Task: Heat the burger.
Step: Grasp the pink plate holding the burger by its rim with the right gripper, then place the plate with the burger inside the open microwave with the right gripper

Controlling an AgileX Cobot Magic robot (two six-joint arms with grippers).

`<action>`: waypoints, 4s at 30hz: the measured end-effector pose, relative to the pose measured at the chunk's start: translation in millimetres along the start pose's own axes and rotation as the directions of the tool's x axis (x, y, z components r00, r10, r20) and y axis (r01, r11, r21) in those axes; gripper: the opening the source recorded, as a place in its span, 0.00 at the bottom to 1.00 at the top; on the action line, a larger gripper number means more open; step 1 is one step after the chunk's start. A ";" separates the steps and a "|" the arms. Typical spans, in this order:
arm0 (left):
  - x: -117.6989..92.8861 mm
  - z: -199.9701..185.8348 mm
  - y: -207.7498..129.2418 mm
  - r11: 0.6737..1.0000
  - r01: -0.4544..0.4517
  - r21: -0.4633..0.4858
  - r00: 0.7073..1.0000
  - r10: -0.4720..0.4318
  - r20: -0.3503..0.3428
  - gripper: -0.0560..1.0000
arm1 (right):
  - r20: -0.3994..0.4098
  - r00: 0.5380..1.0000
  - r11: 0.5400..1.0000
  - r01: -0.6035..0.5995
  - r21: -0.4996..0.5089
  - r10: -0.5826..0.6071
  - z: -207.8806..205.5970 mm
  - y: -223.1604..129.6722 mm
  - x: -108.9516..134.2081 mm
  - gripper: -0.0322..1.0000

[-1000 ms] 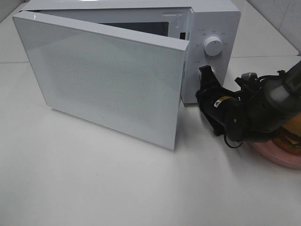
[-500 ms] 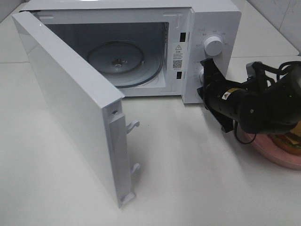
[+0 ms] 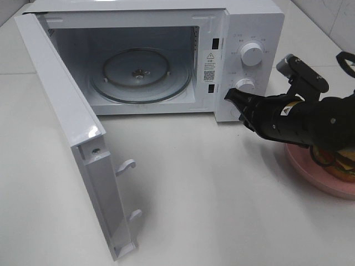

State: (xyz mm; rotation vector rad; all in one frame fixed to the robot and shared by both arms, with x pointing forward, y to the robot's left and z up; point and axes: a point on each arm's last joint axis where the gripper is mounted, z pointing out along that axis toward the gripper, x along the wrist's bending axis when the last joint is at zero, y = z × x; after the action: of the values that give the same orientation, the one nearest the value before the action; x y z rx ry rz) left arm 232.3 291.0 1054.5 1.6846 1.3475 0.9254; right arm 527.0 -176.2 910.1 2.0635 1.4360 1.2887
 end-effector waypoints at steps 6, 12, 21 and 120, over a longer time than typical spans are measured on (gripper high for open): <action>0.0 0.0 0.0 1.000 0.000 0.000 1.000 0.000 0.000 0.05 | -0.006 0.978 0.977 0.209 0.047 -0.209 -11.7 4.1 4.8 0.16; 0.0 0.0 0.0 1.000 0.000 0.000 1.000 0.000 0.000 0.05 | -0.036 0.908 0.893 0.417 0.169 -0.417 -22.7 2.8 8.4 0.18; 0.0 0.0 0.0 1.000 0.000 0.000 1.000 0.000 0.000 0.05 | -0.146 0.836 0.756 0.543 0.366 -0.530 -23.7 14.4 32.7 0.22; 0.0 0.0 0.0 1.000 0.000 0.000 1.000 0.000 0.000 0.05 | -0.280 0.344 0.058 0.718 0.694 -0.896 -26.7 -32.9 60.4 0.04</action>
State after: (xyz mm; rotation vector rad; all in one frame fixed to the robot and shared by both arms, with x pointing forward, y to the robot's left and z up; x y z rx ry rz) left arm 232.3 291.0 1054.5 1.6846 1.3475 0.9254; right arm 491.7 -115.2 932.0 1.0108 2.6762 -0.1284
